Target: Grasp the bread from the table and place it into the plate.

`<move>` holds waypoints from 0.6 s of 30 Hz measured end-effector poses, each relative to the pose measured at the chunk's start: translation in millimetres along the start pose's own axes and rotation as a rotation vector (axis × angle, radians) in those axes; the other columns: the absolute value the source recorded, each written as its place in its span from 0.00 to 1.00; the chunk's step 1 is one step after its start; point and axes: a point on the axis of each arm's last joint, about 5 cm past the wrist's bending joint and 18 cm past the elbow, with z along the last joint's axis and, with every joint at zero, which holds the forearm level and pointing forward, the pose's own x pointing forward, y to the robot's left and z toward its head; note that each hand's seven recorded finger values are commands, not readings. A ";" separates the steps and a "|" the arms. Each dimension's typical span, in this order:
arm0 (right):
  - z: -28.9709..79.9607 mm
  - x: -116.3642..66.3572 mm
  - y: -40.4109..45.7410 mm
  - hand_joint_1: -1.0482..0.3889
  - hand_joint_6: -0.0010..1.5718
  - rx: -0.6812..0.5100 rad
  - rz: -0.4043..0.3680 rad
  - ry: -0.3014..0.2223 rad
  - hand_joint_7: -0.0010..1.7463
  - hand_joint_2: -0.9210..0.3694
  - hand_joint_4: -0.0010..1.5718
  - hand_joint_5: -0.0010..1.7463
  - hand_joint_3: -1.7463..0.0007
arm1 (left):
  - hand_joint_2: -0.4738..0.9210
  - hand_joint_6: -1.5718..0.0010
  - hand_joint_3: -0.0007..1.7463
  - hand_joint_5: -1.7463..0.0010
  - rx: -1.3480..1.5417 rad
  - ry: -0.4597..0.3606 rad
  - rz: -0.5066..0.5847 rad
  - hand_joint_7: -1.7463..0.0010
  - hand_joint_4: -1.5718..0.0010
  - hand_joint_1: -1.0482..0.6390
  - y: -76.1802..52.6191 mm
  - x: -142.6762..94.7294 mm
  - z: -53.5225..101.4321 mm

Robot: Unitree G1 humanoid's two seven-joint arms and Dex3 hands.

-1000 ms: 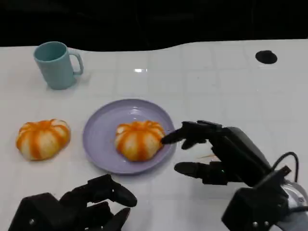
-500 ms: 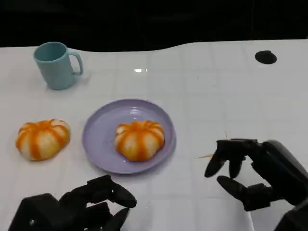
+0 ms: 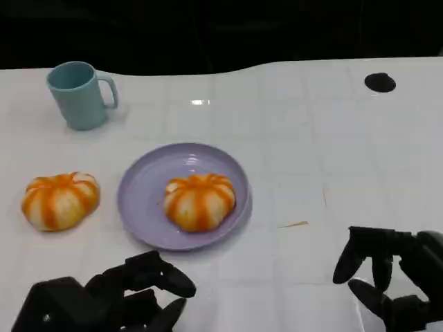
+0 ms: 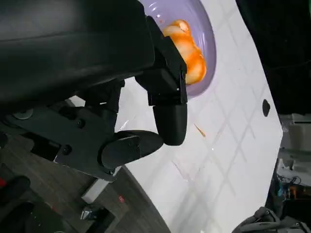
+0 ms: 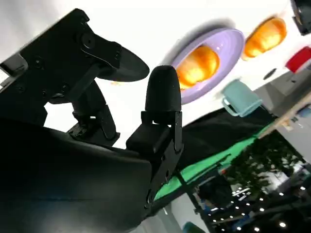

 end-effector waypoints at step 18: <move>-8.8 -3.3 10.8 0.65 0.58 -0.098 0.005 0.075 0.69 0.49 0.56 0.97 0.31 | 0.92 0.60 0.36 0.00 0.003 0.006 0.015 0.26 0.56 0.46 5.1 0.1 -0.8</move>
